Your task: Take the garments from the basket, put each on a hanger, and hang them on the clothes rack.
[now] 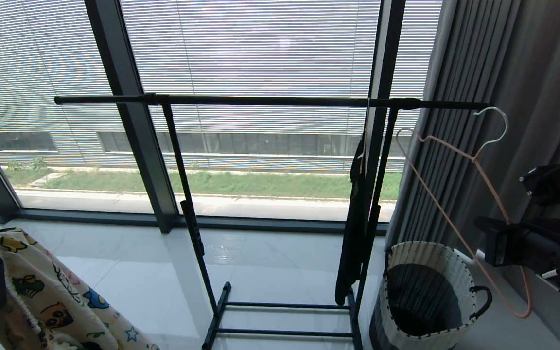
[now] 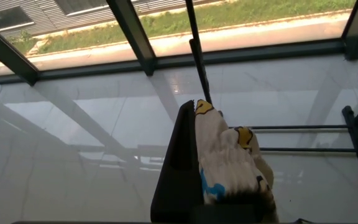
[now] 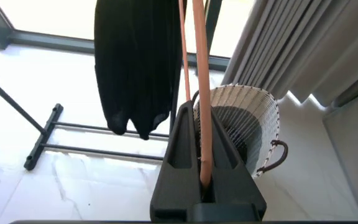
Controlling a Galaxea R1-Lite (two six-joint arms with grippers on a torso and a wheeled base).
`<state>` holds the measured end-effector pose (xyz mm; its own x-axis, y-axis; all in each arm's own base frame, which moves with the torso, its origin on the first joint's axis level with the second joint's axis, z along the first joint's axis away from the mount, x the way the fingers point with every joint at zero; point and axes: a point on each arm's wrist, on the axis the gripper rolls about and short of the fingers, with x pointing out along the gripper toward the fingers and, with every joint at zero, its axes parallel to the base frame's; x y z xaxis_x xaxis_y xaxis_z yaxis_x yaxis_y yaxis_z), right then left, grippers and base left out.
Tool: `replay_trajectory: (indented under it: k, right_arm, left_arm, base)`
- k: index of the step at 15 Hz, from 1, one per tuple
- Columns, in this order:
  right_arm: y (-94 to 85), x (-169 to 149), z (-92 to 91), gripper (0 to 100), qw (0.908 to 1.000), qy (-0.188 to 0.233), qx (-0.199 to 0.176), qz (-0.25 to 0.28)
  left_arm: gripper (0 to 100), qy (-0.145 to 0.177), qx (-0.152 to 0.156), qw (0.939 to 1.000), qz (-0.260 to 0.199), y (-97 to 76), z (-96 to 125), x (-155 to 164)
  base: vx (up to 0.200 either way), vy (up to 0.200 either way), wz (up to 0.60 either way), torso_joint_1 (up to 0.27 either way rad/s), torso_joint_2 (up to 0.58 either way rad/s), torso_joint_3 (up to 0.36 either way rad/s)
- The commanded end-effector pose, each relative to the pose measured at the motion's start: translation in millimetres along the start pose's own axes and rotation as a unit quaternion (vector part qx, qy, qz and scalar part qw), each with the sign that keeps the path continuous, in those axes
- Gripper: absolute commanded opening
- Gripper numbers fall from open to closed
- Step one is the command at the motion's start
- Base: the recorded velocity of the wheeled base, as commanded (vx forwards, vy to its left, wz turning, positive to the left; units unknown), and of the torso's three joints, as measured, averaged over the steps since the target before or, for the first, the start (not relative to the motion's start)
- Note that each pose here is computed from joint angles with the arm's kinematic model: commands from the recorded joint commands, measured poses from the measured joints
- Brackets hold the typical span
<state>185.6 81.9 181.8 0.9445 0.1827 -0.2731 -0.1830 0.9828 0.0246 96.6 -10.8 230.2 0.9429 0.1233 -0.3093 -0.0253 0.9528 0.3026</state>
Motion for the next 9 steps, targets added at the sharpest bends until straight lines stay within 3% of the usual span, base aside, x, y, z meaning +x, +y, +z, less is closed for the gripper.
replay_trajectory:
  k: [1,3,4,6,9]
  right_arm:
    - [6.2,-1,0.4,0,0.9993,0.001,-0.002,0.036]
    - [15.7,-10,2.2,0,0.9948,-0.005,-0.005,0.102]
    - [27.1,-17,-3.7,0,0.9857,0.005,-0.015,0.168]
    - [46.6,-28,-15.1,0,0.9671,0.025,-0.035,0.251]
    - [76.8,-48,-28.1,0,0.9364,0.044,-0.064,0.342]
  left_arm:
    - [0,0.006,0.005,0.9999,-0.011,-3.6,-4,1]
    - [0,0.005,0.011,0.9995,-0.027,-7.5,-2,3]
    - [0,0.015,0.022,0.9986,-0.047,-14.2,1,12]
    - [0,0.017,0.024,0.9977,-0.061,-25.2,10,32]
    - [0,-0.004,0.01,0.9984,-0.056,-38.2,26,67]
  base:
    - [0.0,0.0,0.0,0.0,0.0,0.0]
    - [0.0,0.0,0.0,0.0,0.0,0.0]
    - [0.0,0.0,0.0,0.0,0.0,0.0]
    - [0.0,0.0,0.0,0.0,0.0,0.0]
    - [0.0,0.0,0.0,0.0,0.0,0.0]
